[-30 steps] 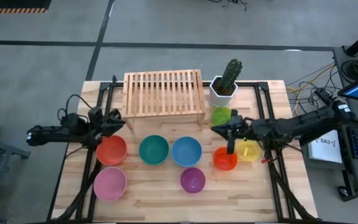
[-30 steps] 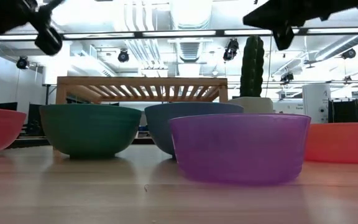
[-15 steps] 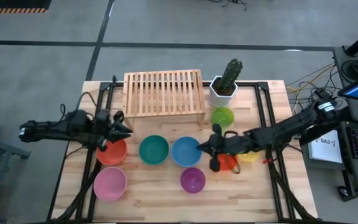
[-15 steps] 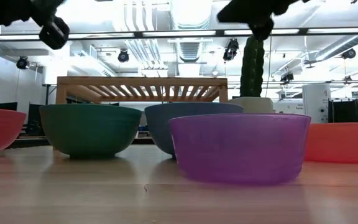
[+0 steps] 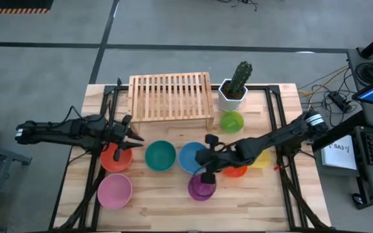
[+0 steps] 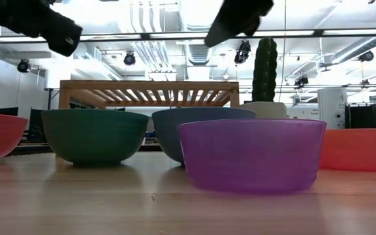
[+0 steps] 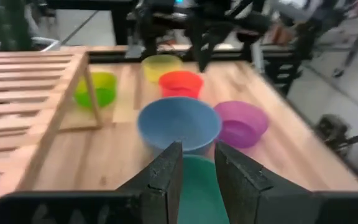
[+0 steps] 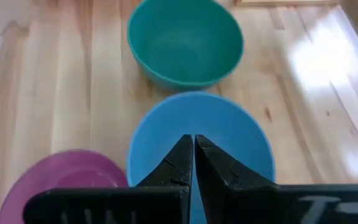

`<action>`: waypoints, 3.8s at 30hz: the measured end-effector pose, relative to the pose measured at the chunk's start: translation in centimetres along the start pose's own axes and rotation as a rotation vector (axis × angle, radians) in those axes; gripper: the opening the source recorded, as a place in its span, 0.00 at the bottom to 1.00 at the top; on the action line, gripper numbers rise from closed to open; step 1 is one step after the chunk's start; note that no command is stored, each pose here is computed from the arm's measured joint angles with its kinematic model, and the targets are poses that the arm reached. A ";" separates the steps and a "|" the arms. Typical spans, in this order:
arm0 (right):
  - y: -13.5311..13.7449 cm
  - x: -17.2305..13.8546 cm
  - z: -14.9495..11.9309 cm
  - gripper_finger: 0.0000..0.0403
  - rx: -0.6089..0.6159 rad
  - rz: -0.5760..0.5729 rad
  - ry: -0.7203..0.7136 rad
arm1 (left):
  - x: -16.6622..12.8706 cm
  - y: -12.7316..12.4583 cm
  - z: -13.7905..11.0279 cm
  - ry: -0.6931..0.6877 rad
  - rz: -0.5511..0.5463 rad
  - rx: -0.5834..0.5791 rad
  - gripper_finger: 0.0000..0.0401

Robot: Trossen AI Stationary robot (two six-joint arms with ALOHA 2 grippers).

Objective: Place and stack bowls onto a shelf
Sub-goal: Put the blue bowl on the shelf

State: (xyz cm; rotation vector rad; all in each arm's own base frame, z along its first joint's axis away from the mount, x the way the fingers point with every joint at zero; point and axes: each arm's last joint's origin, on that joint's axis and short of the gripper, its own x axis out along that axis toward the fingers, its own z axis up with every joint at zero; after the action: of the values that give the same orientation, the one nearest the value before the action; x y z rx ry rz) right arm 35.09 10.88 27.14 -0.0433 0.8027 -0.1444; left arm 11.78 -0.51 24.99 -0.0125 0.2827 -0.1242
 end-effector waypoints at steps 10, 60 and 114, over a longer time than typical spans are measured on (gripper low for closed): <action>1.7 3.3 1.9 0.02 -0.262 -0.009 0.054 | -0.9 0.2 1.3 -0.052 0.099 0.021 0.19; 3.6 11.0 -1.4 0.21 0.055 0.081 0.302 | -1.2 0.2 2.3 -0.140 0.099 0.015 0.19; -17.5 -1.0 10.5 0.02 -0.007 -0.229 0.035 | -1.2 0.2 2.7 -0.183 0.100 0.028 0.19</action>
State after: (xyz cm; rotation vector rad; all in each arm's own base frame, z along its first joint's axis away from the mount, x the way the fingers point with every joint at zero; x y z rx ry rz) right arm 40.01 -6.48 36.75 -0.1397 0.8315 -0.3602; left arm 11.37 -0.21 27.94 0.0180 0.0980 -0.0268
